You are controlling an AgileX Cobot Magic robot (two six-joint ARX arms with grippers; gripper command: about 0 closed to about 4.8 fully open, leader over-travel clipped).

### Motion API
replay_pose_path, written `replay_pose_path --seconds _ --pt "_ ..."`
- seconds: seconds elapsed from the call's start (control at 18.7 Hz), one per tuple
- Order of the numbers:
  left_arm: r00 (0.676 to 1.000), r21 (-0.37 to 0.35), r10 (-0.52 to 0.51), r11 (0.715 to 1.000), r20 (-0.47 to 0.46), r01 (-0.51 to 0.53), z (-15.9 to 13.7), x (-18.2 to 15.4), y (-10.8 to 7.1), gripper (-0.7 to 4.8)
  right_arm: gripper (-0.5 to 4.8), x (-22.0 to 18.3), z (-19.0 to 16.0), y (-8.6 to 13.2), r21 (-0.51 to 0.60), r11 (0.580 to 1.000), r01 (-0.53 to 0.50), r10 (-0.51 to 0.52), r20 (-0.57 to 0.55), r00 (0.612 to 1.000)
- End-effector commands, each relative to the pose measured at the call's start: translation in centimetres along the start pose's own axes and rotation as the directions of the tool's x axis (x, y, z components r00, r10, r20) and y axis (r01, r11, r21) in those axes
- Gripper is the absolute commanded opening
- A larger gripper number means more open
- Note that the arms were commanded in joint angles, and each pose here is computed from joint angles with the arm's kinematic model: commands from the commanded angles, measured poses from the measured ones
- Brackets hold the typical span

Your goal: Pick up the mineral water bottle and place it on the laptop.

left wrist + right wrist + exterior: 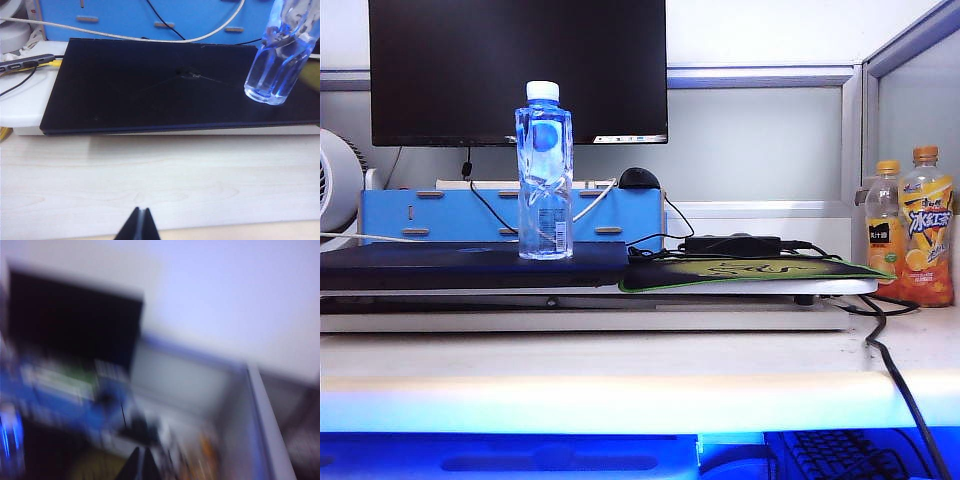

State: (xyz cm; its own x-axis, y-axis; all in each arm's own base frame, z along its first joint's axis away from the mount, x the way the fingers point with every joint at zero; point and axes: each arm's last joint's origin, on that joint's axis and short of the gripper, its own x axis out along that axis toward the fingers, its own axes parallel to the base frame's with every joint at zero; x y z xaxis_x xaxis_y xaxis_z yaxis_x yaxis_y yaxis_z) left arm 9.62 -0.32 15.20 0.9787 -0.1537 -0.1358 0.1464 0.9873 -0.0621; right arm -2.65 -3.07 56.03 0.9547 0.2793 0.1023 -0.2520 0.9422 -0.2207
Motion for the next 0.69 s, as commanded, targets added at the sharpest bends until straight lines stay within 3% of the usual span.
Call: replay_pose_path --seconds 0.05,0.16,0.37,0.53,0.69 --pt "1.000 0.001 -0.006 1.000 -0.004 0.006 0.0 0.0 0.0 -0.02 -0.01 -1.0 -2.4 0.1 -0.064 0.998 0.018 -0.028 -0.165 0.986" --pt "1.000 0.001 -0.006 1.000 -0.004 0.006 0.0 0.0 0.0 -0.02 -0.01 -0.5 -3.9 0.6 -0.070 0.997 0.028 -0.040 -0.175 0.984" --pt "1.000 0.000 -0.006 1.000 -0.004 0.006 0.0 0.0 0.0 -0.02 -0.01 2.9 -9.1 3.2 -0.099 0.992 0.073 -0.078 -0.057 0.995" --pt "1.000 0.001 -0.006 1.000 -0.004 0.006 0.0 0.0 0.0 -0.02 -0.01 6.4 -16.6 6.1 -0.081 0.989 0.125 -0.123 0.023 0.992" --pt "1.000 0.001 -0.006 1.000 -0.004 0.006 0.0 0.0 0.0 -0.02 -0.01 8.1 -24.0 7.7 -0.061 0.995 0.072 -0.072 0.003 0.997"
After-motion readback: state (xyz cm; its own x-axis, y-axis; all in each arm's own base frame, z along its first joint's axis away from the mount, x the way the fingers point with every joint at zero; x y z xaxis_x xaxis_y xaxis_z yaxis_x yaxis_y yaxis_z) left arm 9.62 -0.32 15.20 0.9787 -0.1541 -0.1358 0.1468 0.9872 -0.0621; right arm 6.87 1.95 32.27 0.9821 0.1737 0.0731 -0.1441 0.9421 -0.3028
